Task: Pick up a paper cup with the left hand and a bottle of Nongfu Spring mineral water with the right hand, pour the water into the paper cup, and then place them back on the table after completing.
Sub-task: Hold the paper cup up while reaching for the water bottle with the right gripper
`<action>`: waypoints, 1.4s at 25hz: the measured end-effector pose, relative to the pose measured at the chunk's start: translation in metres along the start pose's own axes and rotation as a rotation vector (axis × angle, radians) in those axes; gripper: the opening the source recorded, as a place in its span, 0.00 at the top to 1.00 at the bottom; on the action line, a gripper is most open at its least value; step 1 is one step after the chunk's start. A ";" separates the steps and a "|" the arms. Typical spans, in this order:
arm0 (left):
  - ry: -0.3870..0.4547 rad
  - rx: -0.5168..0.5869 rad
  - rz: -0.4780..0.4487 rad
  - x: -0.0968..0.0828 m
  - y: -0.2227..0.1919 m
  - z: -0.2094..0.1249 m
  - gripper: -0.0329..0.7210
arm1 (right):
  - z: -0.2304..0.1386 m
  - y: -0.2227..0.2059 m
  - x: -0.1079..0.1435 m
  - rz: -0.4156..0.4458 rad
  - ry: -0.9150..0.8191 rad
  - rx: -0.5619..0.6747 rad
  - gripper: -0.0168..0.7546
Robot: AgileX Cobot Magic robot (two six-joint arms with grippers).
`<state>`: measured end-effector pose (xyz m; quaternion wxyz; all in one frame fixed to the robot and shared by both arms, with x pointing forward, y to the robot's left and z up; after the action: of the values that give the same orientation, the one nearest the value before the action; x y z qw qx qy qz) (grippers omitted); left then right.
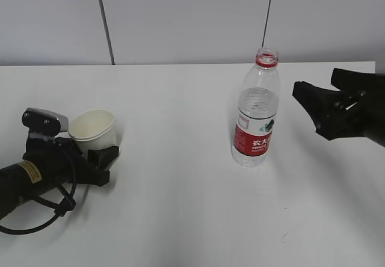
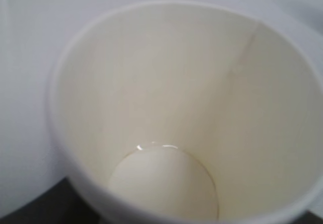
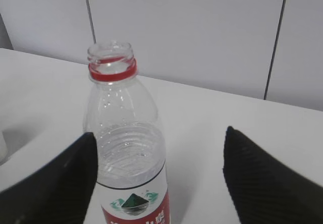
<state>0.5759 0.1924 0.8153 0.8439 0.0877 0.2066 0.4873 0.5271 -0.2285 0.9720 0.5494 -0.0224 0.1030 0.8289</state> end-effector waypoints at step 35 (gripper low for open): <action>0.005 -0.004 0.010 0.001 0.000 0.001 0.42 | -0.059 -0.031 0.013 0.072 -0.112 0.020 0.20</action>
<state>0.5768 0.1936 0.8155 0.8411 0.0857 0.2075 0.4921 0.5455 -0.2173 0.9074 0.5243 0.0332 0.0812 0.8470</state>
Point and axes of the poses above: a point on each arm's last joint axis where the gripper is mounted, y pointing back along that axis away from the gripper, x along the wrist's bending axis when the last joint is at zero, z = x × y, the point moved 5 cm from there along -y, pointing out along that axis toward the gripper, and after that the axes turned 7 degrees about y, right-handed, at the moved point
